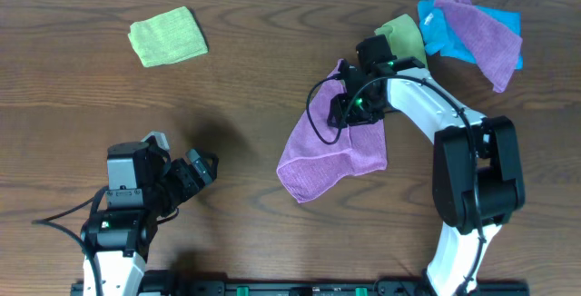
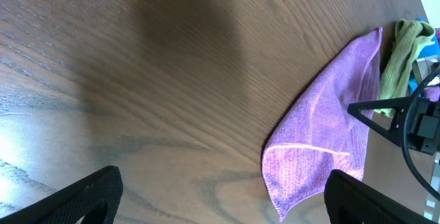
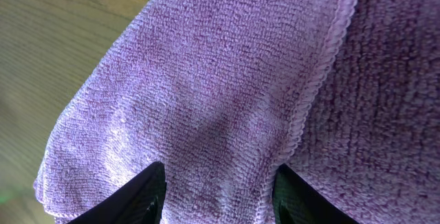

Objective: Fold the cloth
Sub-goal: 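Spread the purple cloth flat on the table center, release right gripper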

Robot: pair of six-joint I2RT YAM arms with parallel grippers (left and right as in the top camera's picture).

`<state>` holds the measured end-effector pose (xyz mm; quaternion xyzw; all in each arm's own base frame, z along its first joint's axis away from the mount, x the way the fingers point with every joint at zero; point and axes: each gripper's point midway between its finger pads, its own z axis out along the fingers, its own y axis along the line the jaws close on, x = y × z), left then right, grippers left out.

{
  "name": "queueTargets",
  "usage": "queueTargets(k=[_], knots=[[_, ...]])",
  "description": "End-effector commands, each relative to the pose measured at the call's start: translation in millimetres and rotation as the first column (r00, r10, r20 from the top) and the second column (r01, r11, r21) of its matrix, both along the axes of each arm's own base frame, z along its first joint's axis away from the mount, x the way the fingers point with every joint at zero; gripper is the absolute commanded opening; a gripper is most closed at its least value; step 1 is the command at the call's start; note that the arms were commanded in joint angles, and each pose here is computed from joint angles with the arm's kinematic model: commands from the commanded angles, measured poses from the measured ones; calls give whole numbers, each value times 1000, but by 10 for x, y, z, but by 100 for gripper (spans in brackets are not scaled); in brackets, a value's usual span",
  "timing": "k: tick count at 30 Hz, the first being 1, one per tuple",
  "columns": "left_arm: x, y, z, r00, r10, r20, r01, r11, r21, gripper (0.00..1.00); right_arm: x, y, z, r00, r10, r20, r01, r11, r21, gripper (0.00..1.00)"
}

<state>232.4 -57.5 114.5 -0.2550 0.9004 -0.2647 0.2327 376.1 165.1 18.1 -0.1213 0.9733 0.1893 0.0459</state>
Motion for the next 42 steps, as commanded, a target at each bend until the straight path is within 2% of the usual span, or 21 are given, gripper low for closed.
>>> queueTargets(k=[1, 3, 5, 8, 12, 13, 20, 28, 36, 42], knots=[[34, -9, 80, 1000, 4, 15, -4, 1000, -5, 95, -63, -4, -73, 1000, -2, -31, 2, 1000, 15, 50], [34, -9, 80, 1000, 4, 15, -4, 1000, -5, 95, -77, -8, -89, 999, -2, -34, 2, 1000, 14, 46], [35, -8, 80, 1000, 4, 15, -4, 1000, -5, 95, -101, -1, -102, 999, 3, -40, -2, 1000, 20, 37], [37, -8, 81, 1000, 4, 16, -4, 1000, -4, 95, -132, 25, -117, 999, 19, -43, -17, 999, 33, 30], [42, -3, 83, 1000, 6, 18, -6, 1000, -2, 95, -127, 129, -76, 998, 68, -17, -66, 995, 79, 4], [43, -2, 83, 1000, 6, 19, -6, 1000, -2, 95, -130, 167, -59, 996, 84, -9, -83, 992, 94, 2], [50, 31, 74, 1000, 18, 19, -18, 1000, 14, 95, -128, 511, 110, 979, 180, 91, -191, 973, 128, 1], [65, 37, 82, 999, 20, 26, -21, 1000, 17, 95, -225, 1165, 278, 949, 252, 187, -288, 936, 204, 1], [64, 35, 82, 999, 20, 25, -20, 1000, 16, 95, 32, 1648, 467, 926, 167, 339, -268, 923, 277, 1], [64, 35, 82, 999, 20, 25, -20, 1000, 16, 95, 91, 1907, 376, 929, 120, 350, -244, 909, 339, 1]])
